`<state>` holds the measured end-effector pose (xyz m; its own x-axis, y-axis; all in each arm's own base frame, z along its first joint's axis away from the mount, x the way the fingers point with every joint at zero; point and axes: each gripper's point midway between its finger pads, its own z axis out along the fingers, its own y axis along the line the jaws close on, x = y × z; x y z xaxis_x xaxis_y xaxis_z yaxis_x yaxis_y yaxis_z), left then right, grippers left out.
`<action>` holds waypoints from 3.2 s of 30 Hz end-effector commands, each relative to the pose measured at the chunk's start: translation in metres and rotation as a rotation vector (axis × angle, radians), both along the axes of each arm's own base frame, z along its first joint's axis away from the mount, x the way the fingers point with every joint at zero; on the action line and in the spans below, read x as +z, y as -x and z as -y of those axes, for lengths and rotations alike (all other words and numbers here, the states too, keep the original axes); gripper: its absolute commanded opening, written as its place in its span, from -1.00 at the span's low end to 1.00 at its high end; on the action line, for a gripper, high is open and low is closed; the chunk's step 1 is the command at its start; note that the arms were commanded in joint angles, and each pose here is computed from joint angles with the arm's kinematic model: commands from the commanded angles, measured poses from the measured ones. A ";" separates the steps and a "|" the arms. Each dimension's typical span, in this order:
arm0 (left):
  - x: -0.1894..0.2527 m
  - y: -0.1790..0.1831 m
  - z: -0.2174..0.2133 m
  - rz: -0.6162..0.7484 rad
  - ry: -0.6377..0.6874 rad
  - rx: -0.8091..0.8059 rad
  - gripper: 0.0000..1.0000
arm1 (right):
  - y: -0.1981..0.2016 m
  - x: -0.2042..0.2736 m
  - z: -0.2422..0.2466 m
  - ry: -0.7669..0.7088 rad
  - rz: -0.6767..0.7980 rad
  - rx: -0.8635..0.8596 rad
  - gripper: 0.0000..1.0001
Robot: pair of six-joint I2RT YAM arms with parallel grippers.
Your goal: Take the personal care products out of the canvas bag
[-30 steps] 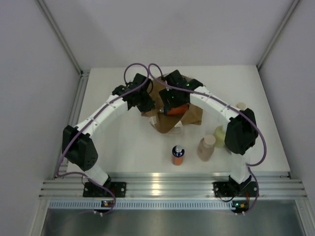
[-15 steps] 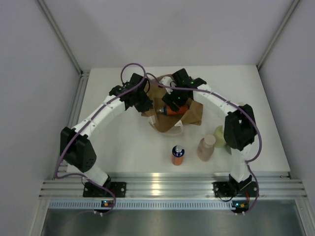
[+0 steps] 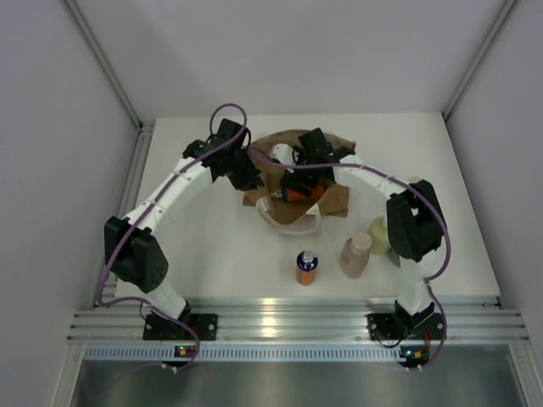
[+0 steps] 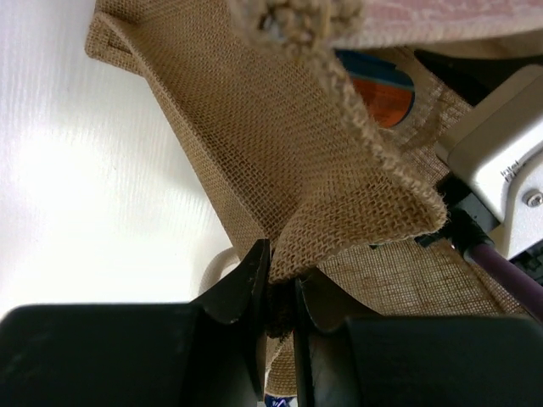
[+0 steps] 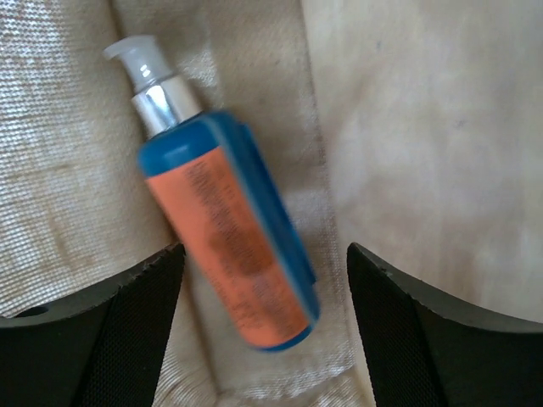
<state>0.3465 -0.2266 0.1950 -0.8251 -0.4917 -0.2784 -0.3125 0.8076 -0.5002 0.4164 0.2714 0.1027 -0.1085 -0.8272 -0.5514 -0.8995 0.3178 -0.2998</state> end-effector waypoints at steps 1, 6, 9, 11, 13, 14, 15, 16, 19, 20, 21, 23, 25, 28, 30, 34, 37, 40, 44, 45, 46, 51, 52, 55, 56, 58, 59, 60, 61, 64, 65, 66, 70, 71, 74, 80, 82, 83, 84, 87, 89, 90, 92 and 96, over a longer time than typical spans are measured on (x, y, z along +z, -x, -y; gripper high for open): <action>0.001 0.019 0.002 -0.068 0.009 -0.050 -1.00 | -0.026 0.020 -0.022 -0.042 0.116 0.096 0.52; 0.002 0.019 0.000 -0.068 0.015 -0.045 -1.00 | -0.025 -0.002 -0.025 0.011 0.073 0.188 0.58; 0.001 0.016 -0.003 -0.070 0.017 -0.040 -1.00 | -0.021 -0.023 -0.023 0.049 0.027 0.215 0.58; 0.003 0.011 -0.008 -0.067 0.021 -0.027 -1.00 | -0.017 -0.037 -0.021 0.070 -0.008 0.231 0.56; 0.006 0.008 -0.013 -0.057 0.026 -0.019 -1.00 | -0.013 -0.050 -0.018 0.083 -0.039 0.234 0.55; 0.007 0.007 -0.014 -0.058 0.029 -0.019 -1.00 | -0.009 -0.055 -0.020 0.080 -0.059 0.247 0.54; 0.008 0.006 -0.015 -0.054 0.030 -0.022 -1.00 | -0.006 -0.057 -0.020 0.079 -0.071 0.255 0.54; 0.008 0.004 -0.017 -0.052 0.028 -0.022 -1.00 | 0.000 -0.060 -0.019 0.084 -0.098 0.259 0.54; 0.007 0.002 -0.021 -0.062 0.025 -0.030 -1.00 | 0.015 -0.070 -0.019 0.089 -0.147 0.301 0.53; 0.007 0.001 -0.021 -0.061 0.029 -0.031 -1.00 | 0.019 -0.076 -0.019 0.092 -0.164 0.306 0.53; 0.008 0.000 -0.022 -0.058 0.028 -0.027 -1.00 | 0.020 -0.080 -0.018 0.093 -0.175 0.303 0.53; 0.010 -0.001 -0.023 -0.055 0.032 -0.022 -1.00 | 0.015 -0.093 -0.015 0.160 -0.160 0.290 0.47; 0.013 -0.001 -0.021 -0.052 0.042 -0.018 -1.00 | 0.012 -0.101 -0.019 0.191 -0.150 0.274 0.35; 0.015 -0.001 -0.021 -0.050 0.050 -0.014 -1.00 | 0.002 -0.098 -0.028 0.175 -0.126 0.253 -0.01; 0.016 0.001 -0.021 -0.053 0.055 -0.011 -1.00 | -0.002 -0.096 -0.031 0.174 -0.109 0.253 -0.05; 0.014 0.003 -0.023 -0.058 0.050 -0.003 -1.00 | -0.006 -0.088 -0.037 0.147 -0.096 0.240 -0.73; 0.010 0.005 -0.026 -0.064 0.038 0.010 -1.00 | -0.014 -0.065 -0.046 0.090 -0.071 0.204 -1.00; 0.004 0.007 -0.028 -0.078 0.029 0.018 -1.00 | -0.024 -0.030 -0.056 -0.007 -0.039 0.149 -1.00; 0.001 0.005 -0.029 -0.084 0.022 0.043 -1.00 | -0.039 0.024 -0.064 -0.162 0.054 0.110 -1.00; 0.003 0.003 -0.030 -0.080 0.024 0.050 -1.00 | -0.041 0.034 -0.064 -0.187 0.072 0.107 -1.00; 0.005 0.000 -0.030 -0.074 0.026 0.061 -1.00 | -0.045 0.050 -0.062 -0.223 0.095 0.101 -1.00; 0.010 -0.006 -0.029 -0.061 0.030 0.085 -1.00 | -0.057 0.083 -0.054 -0.304 0.139 0.068 -1.00; 0.009 -0.007 -0.029 -0.062 0.027 0.085 -1.00 | -0.055 0.091 -0.054 -0.320 0.145 0.076 -1.00; 0.010 -0.009 -0.029 -0.061 0.028 0.094 -1.00 | -0.055 0.108 -0.049 -0.366 0.161 0.066 -1.00; 0.009 -0.009 -0.029 -0.063 0.027 0.097 -1.00 | -0.054 0.109 -0.048 -0.381 0.154 0.057 -1.00; 0.011 -0.010 -0.029 -0.058 0.028 0.098 -1.00 | -0.053 0.130 -0.048 -0.435 0.188 0.066 -1.00; 0.008 -0.010 -0.029 -0.065 0.025 0.098 -1.00 | -0.051 0.130 -0.048 -0.455 0.177 0.052 -1.00; 0.009 -0.011 -0.029 -0.063 0.024 0.097 -1.00 | -0.050 0.140 -0.047 -0.478 0.192 0.052 -1.00; 0.008 -0.011 -0.029 -0.064 0.026 0.098 -1.00 | -0.050 0.149 -0.048 -0.503 0.207 0.057 -1.00; 0.008 -0.013 -0.027 -0.067 0.027 0.098 -1.00 | -0.045 0.168 -0.050 -0.578 0.208 0.058 -1.00; 0.007 -0.014 -0.028 -0.067 0.025 0.099 -1.00 | -0.041 0.170 -0.051 -0.593 0.205 0.067 -1.00; 0.009 -0.015 -0.027 -0.063 0.027 0.099 -1.00 | -0.038 0.181 -0.049 -0.619 0.214 0.074 -1.00; 0.010 -0.019 -0.027 -0.055 0.024 0.105 -1.00 | -0.025 0.196 -0.049 -0.718 0.198 0.093 -1.00; 0.009 -0.020 -0.027 -0.058 0.022 0.109 -1.00 | -0.027 0.212 -0.050 -0.767 0.243 0.106 -1.00; 0.010 -0.021 -0.026 -0.057 0.026 0.115 -1.00 | -0.017 0.230 -0.042 -0.876 0.239 0.092 -1.00; 0.012 -0.024 -0.026 -0.067 0.048 0.165 -1.00 | 0.003 0.298 -0.027 -1.115 0.328 0.122 -1.00; 0.015 -0.024 -0.028 -0.064 0.054 0.183 -1.00 | 0.011 0.324 -0.021 -1.194 0.356 0.137 -1.00; 0.016 -0.025 -0.028 -0.062 0.057 0.189 -1.00 | 0.014 0.333 -0.017 -1.226 0.364 0.140 -1.00; 0.018 -0.025 -0.028 -0.060 0.062 0.201 -1.00 | 0.016 0.345 -0.010 -1.258 0.382 0.144 -1.00; 0.021 -0.028 -0.033 -0.050 0.059 0.227 -1.00 | 0.026 0.383 0.009 -1.357 0.439 0.151 -1.00; 0.025 -0.030 -0.035 -0.038 0.062 0.233 -1.00 | 0.031 0.400 0.026 -1.418 0.491 0.139 -1.00; 0.027 -0.030 -0.036 -0.033 0.064 0.234 -1.00 | 0.036 0.411 0.041 -1.437 0.531 0.124 -1.00; 0.034 -0.033 -0.038 -0.009 0.062 0.238 -0.95 | 0.038 0.414 0.065 -1.443 0.596 0.073 -1.00; 0.047 -0.037 -0.042 0.038 0.052 0.254 -0.98 | 0.048 0.408 0.105 -1.437 0.660 -0.007 -1.00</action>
<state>0.3750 -0.1956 0.2146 -0.7204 -0.6602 -0.2123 -0.4868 0.6994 -0.5233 0.4143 0.2035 0.4330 0.1964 0.3345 -0.9217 -0.7776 0.6258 0.0614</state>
